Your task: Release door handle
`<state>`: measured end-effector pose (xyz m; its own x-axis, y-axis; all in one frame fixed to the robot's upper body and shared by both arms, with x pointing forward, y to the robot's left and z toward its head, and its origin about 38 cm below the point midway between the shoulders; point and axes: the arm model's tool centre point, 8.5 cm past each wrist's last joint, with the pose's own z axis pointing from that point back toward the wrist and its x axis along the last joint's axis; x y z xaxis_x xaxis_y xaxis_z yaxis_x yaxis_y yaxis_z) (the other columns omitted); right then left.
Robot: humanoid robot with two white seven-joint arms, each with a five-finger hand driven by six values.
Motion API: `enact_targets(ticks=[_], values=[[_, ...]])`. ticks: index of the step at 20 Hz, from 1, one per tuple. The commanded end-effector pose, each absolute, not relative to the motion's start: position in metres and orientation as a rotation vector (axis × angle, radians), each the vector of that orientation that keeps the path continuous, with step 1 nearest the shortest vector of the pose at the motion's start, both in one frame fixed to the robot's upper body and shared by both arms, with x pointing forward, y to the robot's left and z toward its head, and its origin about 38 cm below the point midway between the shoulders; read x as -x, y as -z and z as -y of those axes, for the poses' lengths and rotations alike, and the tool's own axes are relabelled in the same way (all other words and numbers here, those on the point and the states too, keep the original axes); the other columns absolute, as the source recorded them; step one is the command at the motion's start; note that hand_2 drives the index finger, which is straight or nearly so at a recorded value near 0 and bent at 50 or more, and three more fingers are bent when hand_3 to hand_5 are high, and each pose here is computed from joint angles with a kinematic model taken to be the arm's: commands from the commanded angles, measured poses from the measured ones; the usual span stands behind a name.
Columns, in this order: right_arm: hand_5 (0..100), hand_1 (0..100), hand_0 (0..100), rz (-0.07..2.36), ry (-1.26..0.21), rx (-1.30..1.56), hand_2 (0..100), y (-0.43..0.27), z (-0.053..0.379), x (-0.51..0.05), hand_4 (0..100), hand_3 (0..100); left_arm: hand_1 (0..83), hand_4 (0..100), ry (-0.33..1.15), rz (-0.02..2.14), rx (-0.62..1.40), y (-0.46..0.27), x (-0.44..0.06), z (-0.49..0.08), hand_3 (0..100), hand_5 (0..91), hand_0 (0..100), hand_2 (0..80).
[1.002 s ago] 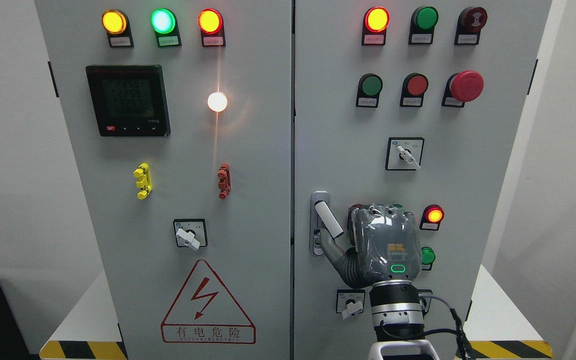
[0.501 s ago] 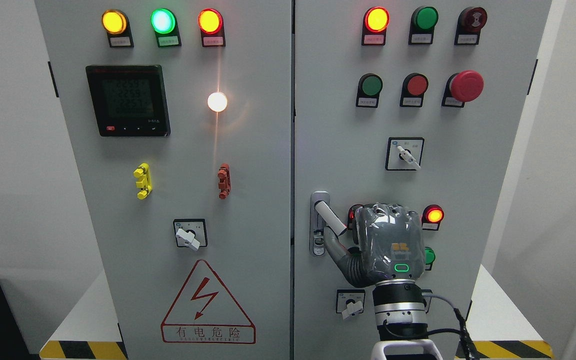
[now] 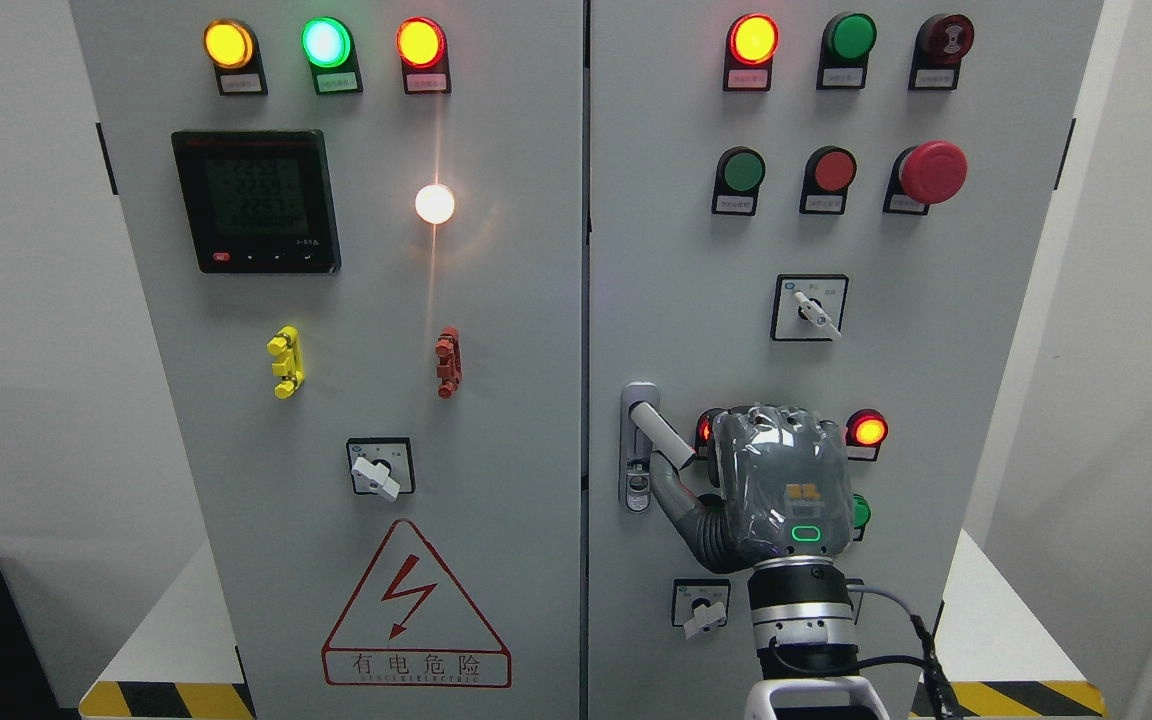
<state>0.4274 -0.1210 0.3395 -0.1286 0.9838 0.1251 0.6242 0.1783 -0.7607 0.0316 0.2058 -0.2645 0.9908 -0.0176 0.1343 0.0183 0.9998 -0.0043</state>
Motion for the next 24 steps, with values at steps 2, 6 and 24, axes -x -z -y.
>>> enact_targets(ticks=[2, 6, 24], values=[[100, 46, 40, 1.831, -0.733, 1.516, 92, -0.3402, 0.1216, -0.4274, 100, 100, 55.6, 0, 0.016, 0.118, 0.005, 0.2649, -0.0208, -0.2058, 0, 0.0, 12, 0.0], [100, 46, 40, 1.837, -0.724, 1.520, 92, -0.3429, 0.1223, -0.4260, 100, 100, 55.6, 0, 0.016, 0.118, 0.005, 0.2649, -0.0208, -0.2058, 0, 0.0, 12, 0.0], [100, 44, 40, 1.841, -0.702, 1.529, 92, -0.3474, 0.1256, -0.4243, 100, 100, 55.6, 0, 0.016, 0.118, 0.005, 0.2649, -0.0208, -0.2058, 0, 0.0, 12, 0.0]])
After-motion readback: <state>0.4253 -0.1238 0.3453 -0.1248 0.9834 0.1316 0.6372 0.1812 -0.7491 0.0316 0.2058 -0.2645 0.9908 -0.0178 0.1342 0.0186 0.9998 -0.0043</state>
